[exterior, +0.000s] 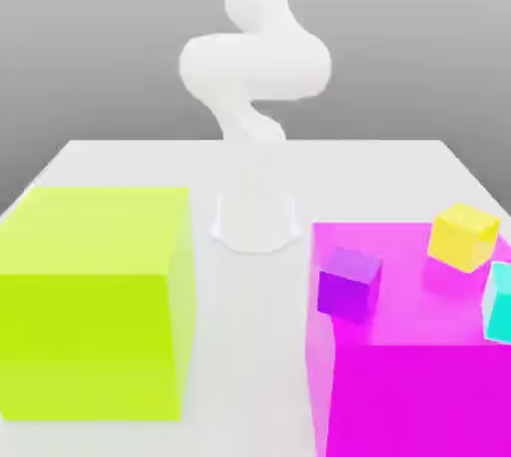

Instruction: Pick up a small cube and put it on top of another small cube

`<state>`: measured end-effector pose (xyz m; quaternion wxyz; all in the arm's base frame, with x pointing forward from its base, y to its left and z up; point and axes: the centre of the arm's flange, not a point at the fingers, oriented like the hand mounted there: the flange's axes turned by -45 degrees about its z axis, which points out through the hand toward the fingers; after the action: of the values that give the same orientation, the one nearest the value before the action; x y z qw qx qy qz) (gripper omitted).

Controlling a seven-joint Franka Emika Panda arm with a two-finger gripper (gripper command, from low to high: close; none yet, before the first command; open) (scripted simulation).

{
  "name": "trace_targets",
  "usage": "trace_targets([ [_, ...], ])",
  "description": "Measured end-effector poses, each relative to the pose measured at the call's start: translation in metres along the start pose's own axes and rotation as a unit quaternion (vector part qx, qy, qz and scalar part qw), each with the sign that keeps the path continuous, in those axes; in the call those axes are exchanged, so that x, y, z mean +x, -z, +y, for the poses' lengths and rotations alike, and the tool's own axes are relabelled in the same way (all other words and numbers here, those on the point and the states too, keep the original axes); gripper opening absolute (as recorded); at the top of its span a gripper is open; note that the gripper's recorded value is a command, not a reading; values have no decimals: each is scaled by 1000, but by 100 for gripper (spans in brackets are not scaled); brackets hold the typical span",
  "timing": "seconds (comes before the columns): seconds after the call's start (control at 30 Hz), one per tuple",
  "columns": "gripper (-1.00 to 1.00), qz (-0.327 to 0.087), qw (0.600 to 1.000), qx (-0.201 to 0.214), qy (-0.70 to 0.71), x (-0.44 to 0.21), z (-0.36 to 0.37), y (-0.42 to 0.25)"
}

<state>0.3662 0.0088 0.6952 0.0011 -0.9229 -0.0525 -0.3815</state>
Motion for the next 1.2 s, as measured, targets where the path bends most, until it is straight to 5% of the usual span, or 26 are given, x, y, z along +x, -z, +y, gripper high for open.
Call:
trace_targets([
  [0.3,0,-31,960,89,265,-6,-75,-119],
  [0.6,0,-34,834,159,527,-54,-185,-215],
  [0.83,0,-17,674,196,712,-121,-277,-265],
  [1.2,0,33,333,212,918,-256,-389,-301],
])
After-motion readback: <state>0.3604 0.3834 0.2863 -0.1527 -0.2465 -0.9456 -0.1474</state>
